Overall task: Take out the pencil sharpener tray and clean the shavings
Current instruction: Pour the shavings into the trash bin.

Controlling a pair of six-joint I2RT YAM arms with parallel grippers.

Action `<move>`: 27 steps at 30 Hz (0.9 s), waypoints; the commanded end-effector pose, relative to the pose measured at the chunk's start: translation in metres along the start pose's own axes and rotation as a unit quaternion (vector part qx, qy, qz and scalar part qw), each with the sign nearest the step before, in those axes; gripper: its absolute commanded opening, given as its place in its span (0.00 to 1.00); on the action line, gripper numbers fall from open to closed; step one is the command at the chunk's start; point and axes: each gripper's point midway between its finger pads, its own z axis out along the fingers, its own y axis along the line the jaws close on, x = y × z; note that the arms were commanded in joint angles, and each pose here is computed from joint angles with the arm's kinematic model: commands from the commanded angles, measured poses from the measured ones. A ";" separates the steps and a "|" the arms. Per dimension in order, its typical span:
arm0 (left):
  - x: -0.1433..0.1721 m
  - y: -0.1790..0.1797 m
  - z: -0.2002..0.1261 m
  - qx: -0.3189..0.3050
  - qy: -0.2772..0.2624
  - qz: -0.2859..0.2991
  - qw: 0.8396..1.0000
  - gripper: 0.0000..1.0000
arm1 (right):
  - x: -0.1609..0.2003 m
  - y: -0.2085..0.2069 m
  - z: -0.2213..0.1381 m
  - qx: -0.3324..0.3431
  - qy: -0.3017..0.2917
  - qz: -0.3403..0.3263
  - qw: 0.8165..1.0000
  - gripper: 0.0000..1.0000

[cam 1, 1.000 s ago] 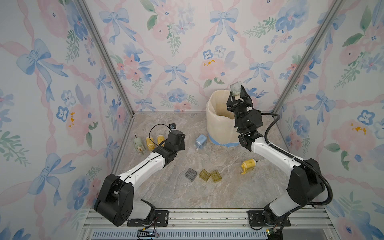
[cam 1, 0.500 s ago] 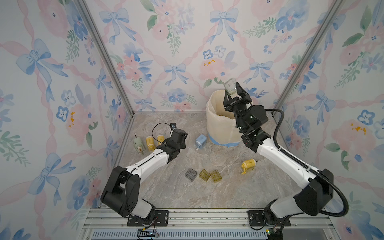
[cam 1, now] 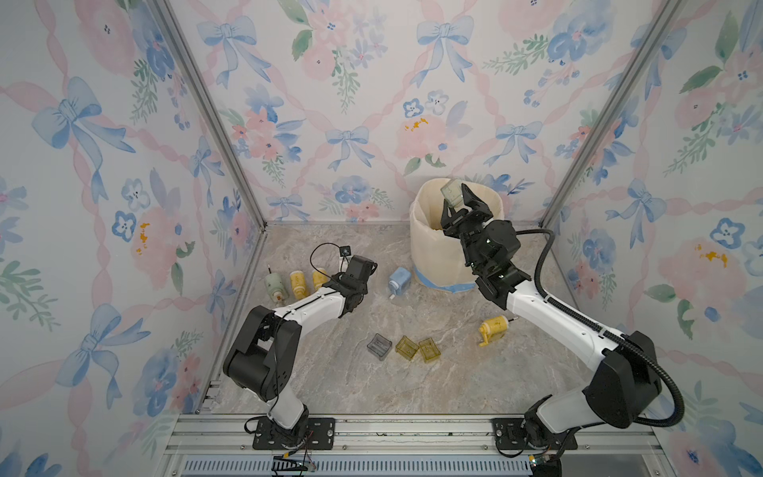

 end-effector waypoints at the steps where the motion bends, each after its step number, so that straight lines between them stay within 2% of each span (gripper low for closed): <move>1: -0.005 0.007 0.010 -0.017 -0.014 -0.020 1.000 0.00 | -0.003 0.014 -0.001 -0.024 0.001 0.106 0.994 0.33; 7: 0.007 0.020 0.029 -0.018 -0.005 -0.047 0.999 0.00 | 0.009 0.019 -0.002 -0.031 0.030 0.075 0.996 0.34; 11: 0.013 0.023 0.034 -0.015 -0.004 -0.058 0.998 0.00 | 0.021 0.034 0.002 -0.037 0.060 -0.008 0.997 0.35; 16: 0.015 0.019 0.039 -0.005 -0.008 -0.064 0.998 0.00 | 0.036 0.017 0.017 -0.014 0.116 -0.064 0.991 0.35; 21: 0.019 0.017 0.044 -0.004 -0.006 -0.058 0.998 0.00 | 0.042 -0.008 0.022 0.020 0.155 -0.136 0.978 0.35; 27: 0.025 0.016 0.050 -0.005 -0.005 -0.049 0.999 0.00 | 0.051 -0.016 0.018 0.044 0.197 -0.252 0.946 0.35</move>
